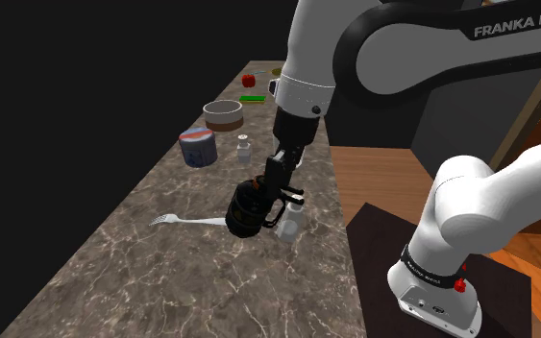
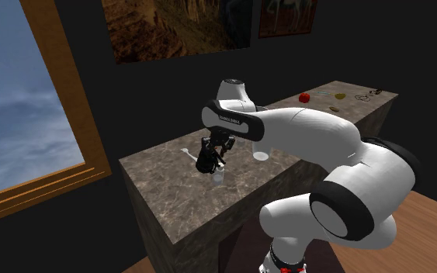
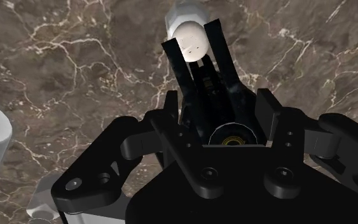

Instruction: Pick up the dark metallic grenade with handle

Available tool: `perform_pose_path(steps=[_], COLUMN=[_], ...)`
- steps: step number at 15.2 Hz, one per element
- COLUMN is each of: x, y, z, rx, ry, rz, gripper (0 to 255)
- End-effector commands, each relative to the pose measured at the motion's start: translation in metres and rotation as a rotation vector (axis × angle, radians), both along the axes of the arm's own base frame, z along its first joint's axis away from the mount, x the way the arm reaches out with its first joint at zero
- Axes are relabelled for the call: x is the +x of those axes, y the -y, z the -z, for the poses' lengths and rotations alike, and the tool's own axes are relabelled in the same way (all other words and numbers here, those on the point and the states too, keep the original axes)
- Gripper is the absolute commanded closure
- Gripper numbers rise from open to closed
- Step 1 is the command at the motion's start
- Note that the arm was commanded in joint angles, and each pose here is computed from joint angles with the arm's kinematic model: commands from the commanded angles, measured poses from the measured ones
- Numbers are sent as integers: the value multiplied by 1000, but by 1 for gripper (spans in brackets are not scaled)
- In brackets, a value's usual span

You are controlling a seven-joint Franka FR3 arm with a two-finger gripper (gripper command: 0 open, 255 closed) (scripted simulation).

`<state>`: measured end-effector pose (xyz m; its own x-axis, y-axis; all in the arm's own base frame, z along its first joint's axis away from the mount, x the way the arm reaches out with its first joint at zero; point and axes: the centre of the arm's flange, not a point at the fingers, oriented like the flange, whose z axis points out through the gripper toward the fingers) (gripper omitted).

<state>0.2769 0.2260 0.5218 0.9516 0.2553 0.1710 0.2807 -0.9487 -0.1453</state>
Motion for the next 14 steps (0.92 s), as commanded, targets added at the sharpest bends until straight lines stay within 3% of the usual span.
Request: perform_pose_path(steps=[1, 4, 14], x=[0, 0, 0], y=[0, 0, 0], z=[1, 1, -52], rx=[-1, -1, -1], ry=[-1, -1, -1], rz=[1, 1, 1], gripper=[255, 255, 255])
